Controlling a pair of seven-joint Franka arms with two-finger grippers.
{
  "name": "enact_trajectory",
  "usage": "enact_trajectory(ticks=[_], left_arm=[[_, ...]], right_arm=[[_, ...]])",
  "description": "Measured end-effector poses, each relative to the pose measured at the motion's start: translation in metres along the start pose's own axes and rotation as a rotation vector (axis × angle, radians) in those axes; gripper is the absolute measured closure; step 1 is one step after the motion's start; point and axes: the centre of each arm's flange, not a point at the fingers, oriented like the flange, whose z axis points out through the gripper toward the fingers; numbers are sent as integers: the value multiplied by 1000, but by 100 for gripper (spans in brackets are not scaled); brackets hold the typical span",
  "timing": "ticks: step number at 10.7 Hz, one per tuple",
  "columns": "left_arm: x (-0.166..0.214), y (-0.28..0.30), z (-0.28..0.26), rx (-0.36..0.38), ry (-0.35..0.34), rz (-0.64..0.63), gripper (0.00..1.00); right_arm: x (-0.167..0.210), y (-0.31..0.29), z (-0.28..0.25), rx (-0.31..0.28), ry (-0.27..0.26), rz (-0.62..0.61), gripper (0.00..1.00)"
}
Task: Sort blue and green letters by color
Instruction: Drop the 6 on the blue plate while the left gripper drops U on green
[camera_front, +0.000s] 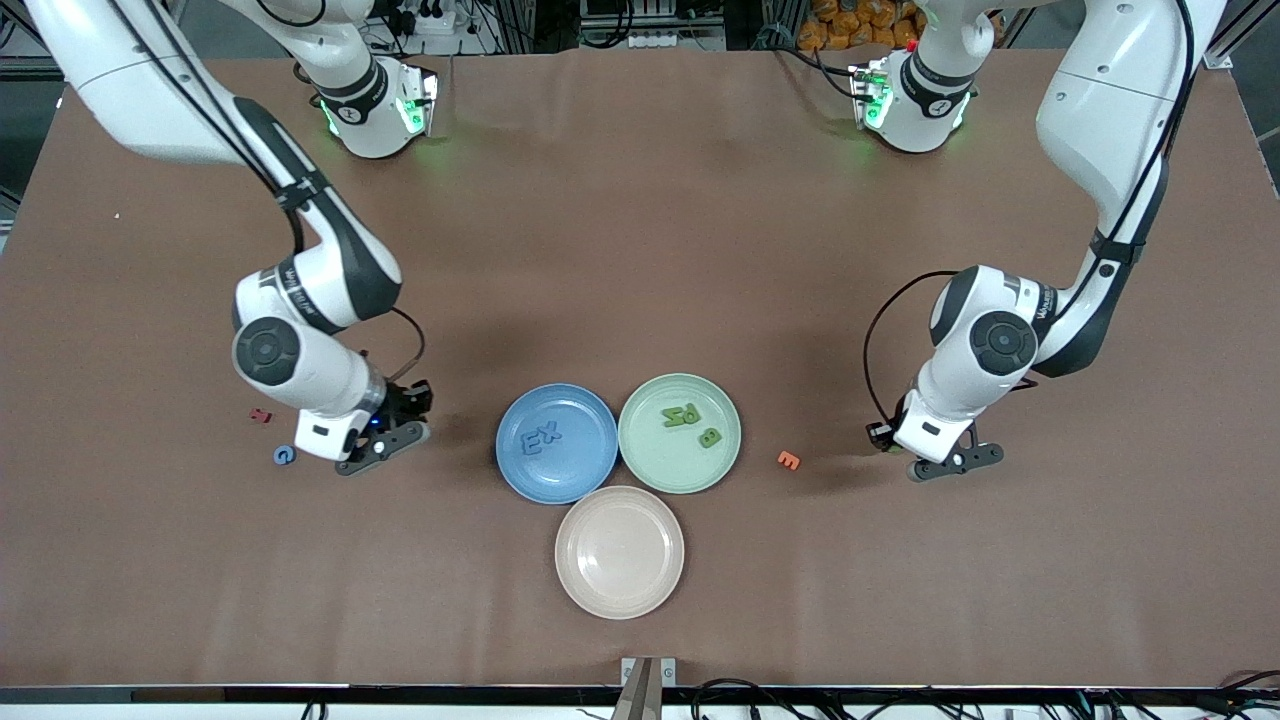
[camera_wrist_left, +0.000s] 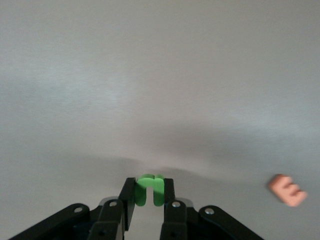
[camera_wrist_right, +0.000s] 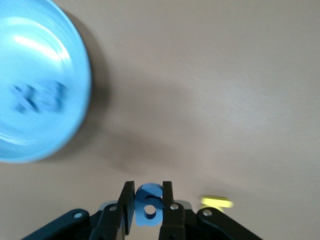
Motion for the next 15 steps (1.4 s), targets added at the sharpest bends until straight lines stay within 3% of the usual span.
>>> enact_trajectory(ticks=[4,10,13,14,15], left_arm=[[-32,78,-17,-51,11,-75,73],[-102,192,-21,-100,-6,-174,73],[-117,220,-19,-119,-14,-224,73],[-113,223,-21,-126,-7,-228,70],[-109,222,-23,-128,2,-228,60]], right_arm=[[23,-71,-9,6,30,200,74],[55,-130,17,58,30,343,74],[66,-154,33,34,32,401,74],[68,-160,39,20,35,413,74],[71,-164,44,14,35,419,74]])
